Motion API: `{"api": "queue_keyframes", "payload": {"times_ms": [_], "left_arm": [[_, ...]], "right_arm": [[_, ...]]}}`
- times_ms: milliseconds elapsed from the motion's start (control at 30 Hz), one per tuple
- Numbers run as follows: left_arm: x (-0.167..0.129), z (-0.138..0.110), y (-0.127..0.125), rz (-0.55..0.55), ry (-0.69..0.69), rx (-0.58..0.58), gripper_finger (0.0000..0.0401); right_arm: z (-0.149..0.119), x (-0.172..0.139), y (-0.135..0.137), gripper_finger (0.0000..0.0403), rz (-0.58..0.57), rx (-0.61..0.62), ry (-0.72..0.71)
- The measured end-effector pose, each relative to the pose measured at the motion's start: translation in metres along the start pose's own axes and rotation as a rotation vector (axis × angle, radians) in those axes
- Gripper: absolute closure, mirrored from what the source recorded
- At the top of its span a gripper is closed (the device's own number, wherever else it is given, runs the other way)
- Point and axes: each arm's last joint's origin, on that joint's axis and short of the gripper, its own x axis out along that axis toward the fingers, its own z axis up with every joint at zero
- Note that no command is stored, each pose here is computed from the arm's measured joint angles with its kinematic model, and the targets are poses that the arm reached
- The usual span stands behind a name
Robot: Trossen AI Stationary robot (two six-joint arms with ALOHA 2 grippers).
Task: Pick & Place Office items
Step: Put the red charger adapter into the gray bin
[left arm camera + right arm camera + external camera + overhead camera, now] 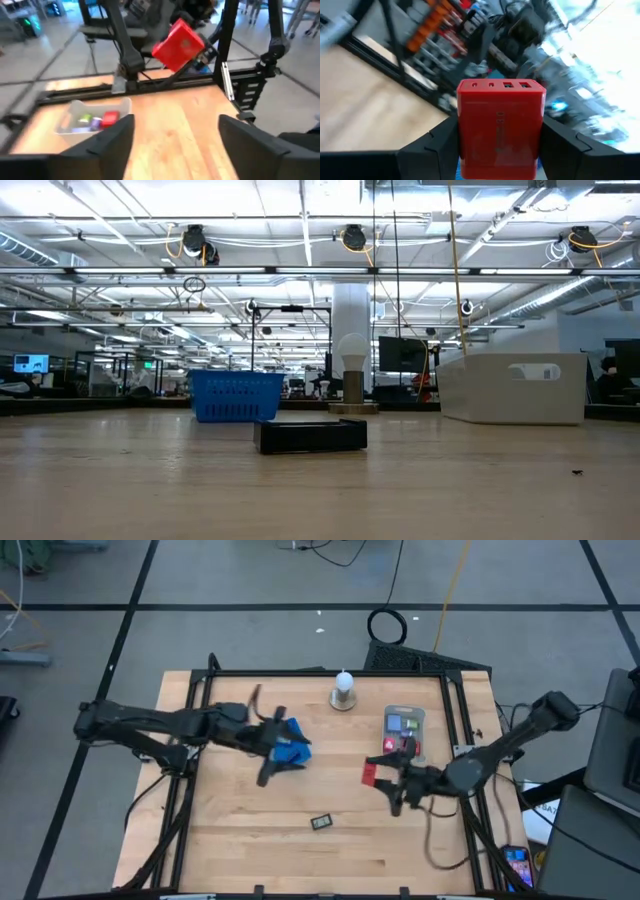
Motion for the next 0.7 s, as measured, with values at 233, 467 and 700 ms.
{"api": "queue_keyframes", "payload": {"times_ms": [233, 467, 700], "left_arm": [[-0.043, 0.006, -0.009, 0.09, 0.05, 0.087, 0.0271], [-0.079, 0.003, -0.011, 0.126, 0.121, 0.125, 0.0389], [-0.113, 0.005, -0.013, 0.134, 0.082, 0.165, 0.0397]], "right_arm": [[-0.004, -0.029, -0.035, 0.0201, 0.129, 0.247, -0.017], [-0.015, -0.053, -0.058, 0.0201, 0.17, 0.367, 0.041], [-0.025, -0.079, -0.082, 0.0201, 0.308, 0.458, -0.02]]}}
